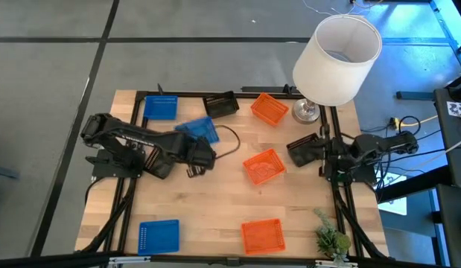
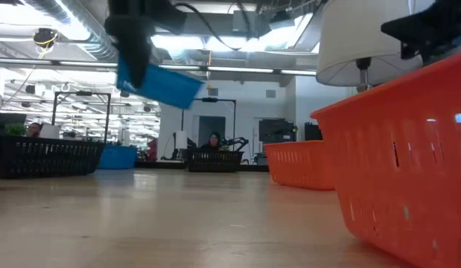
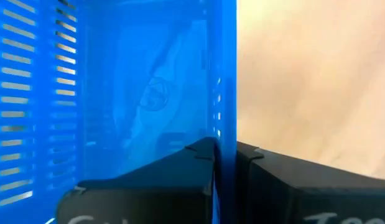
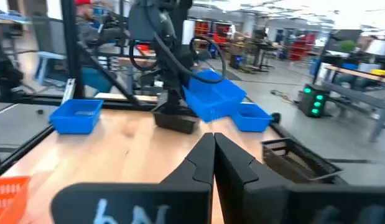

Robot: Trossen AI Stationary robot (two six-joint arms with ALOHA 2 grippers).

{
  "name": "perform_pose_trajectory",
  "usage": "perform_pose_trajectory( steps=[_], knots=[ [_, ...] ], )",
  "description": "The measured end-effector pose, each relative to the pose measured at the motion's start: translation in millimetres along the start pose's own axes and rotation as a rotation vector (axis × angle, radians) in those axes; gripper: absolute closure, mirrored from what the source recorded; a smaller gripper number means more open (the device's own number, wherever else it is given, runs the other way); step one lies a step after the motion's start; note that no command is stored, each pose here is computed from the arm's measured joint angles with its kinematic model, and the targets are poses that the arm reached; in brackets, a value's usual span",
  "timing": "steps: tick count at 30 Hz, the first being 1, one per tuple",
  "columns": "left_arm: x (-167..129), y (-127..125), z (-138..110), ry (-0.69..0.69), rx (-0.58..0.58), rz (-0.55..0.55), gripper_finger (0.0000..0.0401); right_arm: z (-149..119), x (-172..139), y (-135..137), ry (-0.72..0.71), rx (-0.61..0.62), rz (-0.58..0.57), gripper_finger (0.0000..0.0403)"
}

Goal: Stack baskets by color
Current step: Stack the middle blue bin on top of the top blue bin

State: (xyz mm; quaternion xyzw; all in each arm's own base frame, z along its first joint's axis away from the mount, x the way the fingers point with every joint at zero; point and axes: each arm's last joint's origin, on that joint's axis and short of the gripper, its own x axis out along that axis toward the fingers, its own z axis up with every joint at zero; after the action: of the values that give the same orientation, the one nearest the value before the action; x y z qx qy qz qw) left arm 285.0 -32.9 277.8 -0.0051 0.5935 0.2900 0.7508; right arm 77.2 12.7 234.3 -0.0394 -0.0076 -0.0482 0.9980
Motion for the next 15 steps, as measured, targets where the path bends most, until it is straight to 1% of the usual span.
perform_pose_trajectory(
  steps=[3,7,10,14,15],
  knots=[
    [-12,15,0,0.057,-0.119,0.065,0.0401,16,-3,-4,0.009,-0.004,-0.039,0.0395],
    [-17,37,2,0.134,-0.274,0.142,0.0401,31,-5,-6,0.038,-0.021,-0.043,0.0395],
    [-10,53,8,0.157,-0.353,0.161,0.0401,40,-4,-7,0.055,-0.05,-0.041,0.0395],
    [6,86,17,0.2,-0.486,0.188,0.0401,48,-2,-6,0.061,-0.09,-0.04,0.0395],
    [11,95,19,0.219,-0.5,0.198,0.0401,49,-1,-6,0.064,-0.1,-0.039,0.0395]
  ],
)
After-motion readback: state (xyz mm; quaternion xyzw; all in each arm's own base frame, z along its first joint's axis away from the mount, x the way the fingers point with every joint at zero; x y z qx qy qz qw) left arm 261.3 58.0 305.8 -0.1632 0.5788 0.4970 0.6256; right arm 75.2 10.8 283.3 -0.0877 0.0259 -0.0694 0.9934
